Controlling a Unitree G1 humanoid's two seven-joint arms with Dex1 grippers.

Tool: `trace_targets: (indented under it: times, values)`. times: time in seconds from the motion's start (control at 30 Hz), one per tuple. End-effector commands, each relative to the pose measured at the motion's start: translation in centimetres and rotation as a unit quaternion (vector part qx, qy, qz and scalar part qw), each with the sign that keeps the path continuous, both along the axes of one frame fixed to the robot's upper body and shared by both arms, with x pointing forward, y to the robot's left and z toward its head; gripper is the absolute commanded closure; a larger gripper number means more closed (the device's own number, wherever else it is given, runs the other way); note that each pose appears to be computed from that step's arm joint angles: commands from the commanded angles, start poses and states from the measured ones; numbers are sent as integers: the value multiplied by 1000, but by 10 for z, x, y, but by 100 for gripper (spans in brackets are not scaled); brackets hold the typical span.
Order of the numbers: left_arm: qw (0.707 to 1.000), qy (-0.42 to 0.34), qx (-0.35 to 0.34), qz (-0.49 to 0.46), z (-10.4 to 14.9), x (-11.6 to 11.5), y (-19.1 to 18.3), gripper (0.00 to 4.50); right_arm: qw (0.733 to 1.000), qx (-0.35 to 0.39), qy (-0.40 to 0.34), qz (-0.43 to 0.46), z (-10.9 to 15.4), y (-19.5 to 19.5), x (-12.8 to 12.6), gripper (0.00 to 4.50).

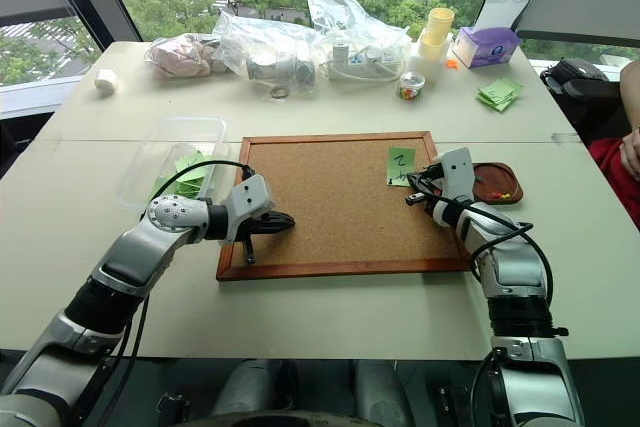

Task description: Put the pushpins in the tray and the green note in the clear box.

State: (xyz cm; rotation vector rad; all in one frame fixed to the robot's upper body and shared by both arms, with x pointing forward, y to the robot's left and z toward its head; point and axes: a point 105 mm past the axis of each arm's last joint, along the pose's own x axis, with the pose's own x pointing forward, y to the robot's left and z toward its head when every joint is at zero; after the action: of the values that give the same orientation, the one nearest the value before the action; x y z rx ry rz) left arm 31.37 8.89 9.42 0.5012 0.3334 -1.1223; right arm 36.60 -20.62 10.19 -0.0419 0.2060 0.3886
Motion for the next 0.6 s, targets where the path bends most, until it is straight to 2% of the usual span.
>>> trace_targets:
  times: [0.03,0.27,0.6]
  values:
    - [1000,23,17,5,-16,-4,2,450,1000,6,-19,-3,9,0,3,447]
    - [1000,26,17,3,-17,-5,1,450,996,31,-81,-12,35,-6,0,447]
    - [999,27,18,-2,-18,-5,-1,450,991,60,-109,-41,47,-13,-11,447]
